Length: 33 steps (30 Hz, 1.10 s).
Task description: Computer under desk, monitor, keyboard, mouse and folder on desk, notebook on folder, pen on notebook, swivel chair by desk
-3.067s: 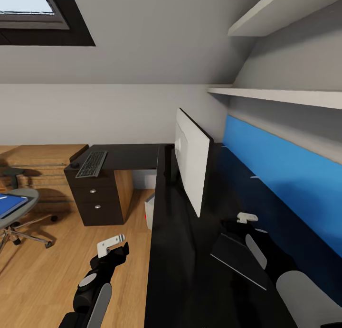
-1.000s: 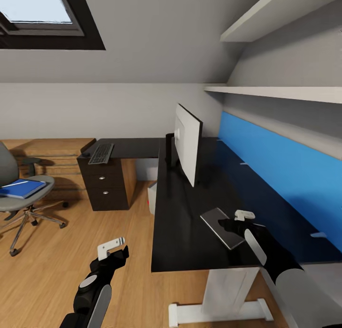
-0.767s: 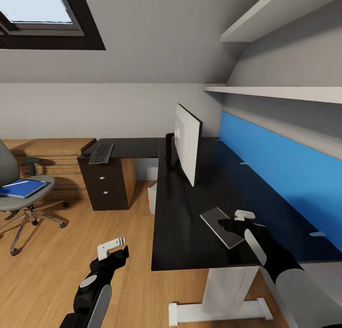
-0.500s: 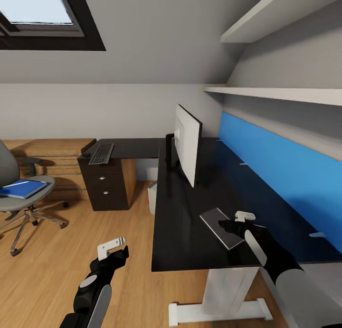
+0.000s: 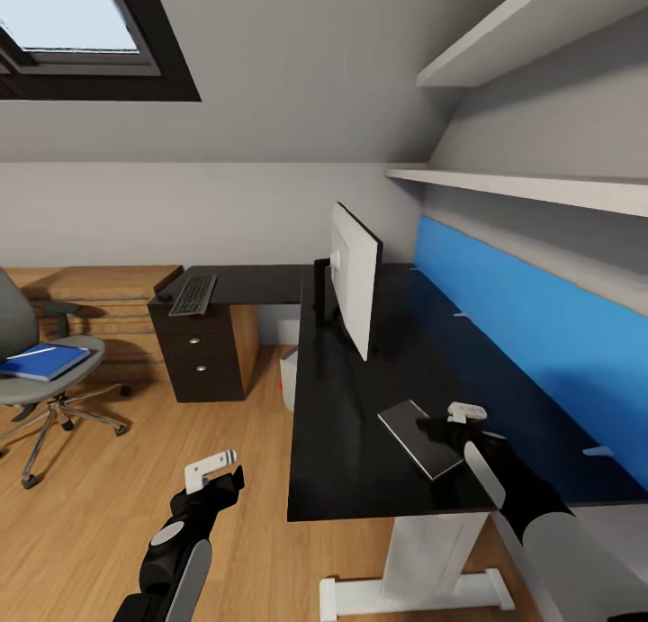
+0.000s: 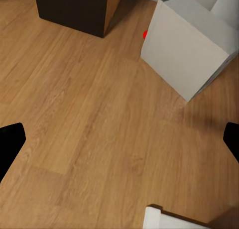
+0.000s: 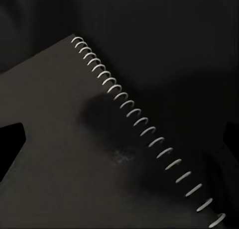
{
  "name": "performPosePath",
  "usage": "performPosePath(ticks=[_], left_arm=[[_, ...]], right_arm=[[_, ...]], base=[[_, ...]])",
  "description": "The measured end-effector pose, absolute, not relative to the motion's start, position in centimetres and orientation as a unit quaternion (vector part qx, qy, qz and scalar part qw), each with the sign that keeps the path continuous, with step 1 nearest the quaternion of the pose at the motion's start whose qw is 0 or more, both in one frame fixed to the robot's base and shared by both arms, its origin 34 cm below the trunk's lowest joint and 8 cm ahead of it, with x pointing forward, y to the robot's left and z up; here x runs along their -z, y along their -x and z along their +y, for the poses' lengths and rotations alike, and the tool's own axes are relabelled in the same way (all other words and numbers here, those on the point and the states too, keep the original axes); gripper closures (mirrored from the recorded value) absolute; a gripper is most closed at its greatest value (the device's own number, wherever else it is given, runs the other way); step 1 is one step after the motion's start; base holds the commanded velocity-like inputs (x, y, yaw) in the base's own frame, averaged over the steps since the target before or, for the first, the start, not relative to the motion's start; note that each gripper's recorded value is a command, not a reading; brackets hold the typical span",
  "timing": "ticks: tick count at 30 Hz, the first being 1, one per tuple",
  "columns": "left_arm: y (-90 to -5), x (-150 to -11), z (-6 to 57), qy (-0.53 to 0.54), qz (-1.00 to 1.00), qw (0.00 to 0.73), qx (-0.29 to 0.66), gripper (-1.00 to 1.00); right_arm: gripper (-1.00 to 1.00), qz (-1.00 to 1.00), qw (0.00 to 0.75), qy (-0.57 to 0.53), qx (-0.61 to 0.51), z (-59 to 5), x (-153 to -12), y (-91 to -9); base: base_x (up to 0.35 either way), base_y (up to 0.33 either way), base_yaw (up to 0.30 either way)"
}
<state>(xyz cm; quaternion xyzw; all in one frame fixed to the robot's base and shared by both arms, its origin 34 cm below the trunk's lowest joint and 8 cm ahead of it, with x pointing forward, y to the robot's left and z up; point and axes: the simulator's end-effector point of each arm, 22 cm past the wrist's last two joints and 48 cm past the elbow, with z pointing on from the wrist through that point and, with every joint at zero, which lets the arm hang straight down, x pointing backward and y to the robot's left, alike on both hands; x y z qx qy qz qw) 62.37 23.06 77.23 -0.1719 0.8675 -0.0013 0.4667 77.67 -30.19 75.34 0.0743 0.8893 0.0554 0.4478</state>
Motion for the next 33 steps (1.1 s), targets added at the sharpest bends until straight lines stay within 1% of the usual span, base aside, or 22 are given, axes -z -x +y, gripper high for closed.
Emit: performPosePath(ticks=[6, 9, 18, 29, 33], left_arm=[[-62.4, -77.3, 23.0, 0.172, 0.867, 0.467, 0.002, -1.0], [-62.4, -77.3, 23.0, 0.171, 0.867, 0.467, 0.002, -1.0], [-62.4, -77.3, 23.0, 0.171, 0.867, 0.467, 0.002, -1.0], [-62.4, -77.4, 22.9, 0.171, 0.866, 0.469, 0.003, -1.0], [-62.4, -77.3, 22.9, 0.171, 0.866, 0.469, 0.003, -1.0]], right_arm=[[-1.0, 0.874, 0.478, -0.066, -0.059, -29.7, -77.7, -78.8], [-1.0, 0.869, 0.486, -0.062, -0.061, -29.4, -78.5, -79.1], [-1.0, 0.868, 0.49, -0.061, -0.061, -29.3, -78.7, -79.2], [-1.0, 0.869, 0.488, -0.057, -0.06, -29.1, -78.5, -79.1], [-1.0, 0.87, 0.487, -0.052, -0.06, -28.8, -78.4, -79.1]], base=[[0.0, 0.0, 0.0], [0.12, 0.0, 0.0], [0.277, 0.0, 0.0], [0.222, 0.0, 0.0], [0.113, 0.0, 0.0]])
